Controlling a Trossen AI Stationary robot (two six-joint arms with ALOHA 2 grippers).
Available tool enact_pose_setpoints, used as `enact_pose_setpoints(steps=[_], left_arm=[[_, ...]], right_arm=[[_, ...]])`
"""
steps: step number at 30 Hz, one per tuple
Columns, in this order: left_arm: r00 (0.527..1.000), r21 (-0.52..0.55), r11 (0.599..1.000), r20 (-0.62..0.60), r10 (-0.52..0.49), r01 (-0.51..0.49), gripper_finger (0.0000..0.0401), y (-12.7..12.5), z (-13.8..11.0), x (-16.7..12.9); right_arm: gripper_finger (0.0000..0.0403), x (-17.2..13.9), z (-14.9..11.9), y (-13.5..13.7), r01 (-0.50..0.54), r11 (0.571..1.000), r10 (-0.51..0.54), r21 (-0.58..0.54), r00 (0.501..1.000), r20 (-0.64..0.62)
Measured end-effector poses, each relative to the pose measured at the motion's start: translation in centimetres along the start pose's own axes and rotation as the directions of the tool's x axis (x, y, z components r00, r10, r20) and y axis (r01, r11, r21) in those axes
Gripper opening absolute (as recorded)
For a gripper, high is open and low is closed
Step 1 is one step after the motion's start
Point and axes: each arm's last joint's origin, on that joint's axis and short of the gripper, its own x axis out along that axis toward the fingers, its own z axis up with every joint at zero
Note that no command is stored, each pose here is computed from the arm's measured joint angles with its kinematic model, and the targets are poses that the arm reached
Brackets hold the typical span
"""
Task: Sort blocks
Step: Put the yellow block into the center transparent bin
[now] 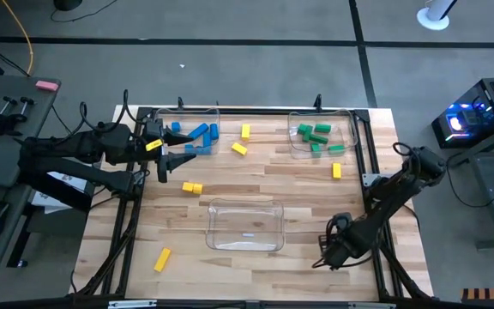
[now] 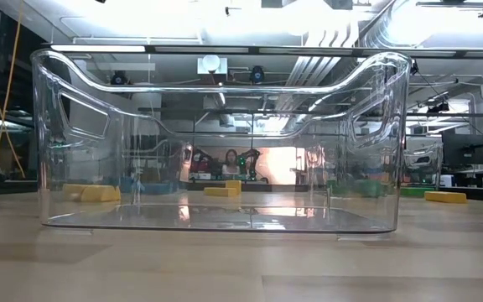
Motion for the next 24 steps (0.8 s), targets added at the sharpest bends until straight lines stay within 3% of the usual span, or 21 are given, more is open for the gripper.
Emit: enact_pose_setpoints(steps=[9, 24], left_arm=[[1.0, -0.024, 1.0, 0.001, 0.0, 0.0, 0.0262, 0.0, 0.0, 0.0], [1.0, -0.053, 0.999, 0.002, 0.0, 0.0, 0.0262, 0.0, 0.0, 0.0]], right_arm=[[0.0179, 1.7, 1.6, -1.4, -0.159, 0.987, 0.157, -0.016, 0.985, -0.075], [0.0171, 3.8, 3.0, -1.7, -0.202, 0.978, 0.196, -0.043, 0.974, -0.115]])
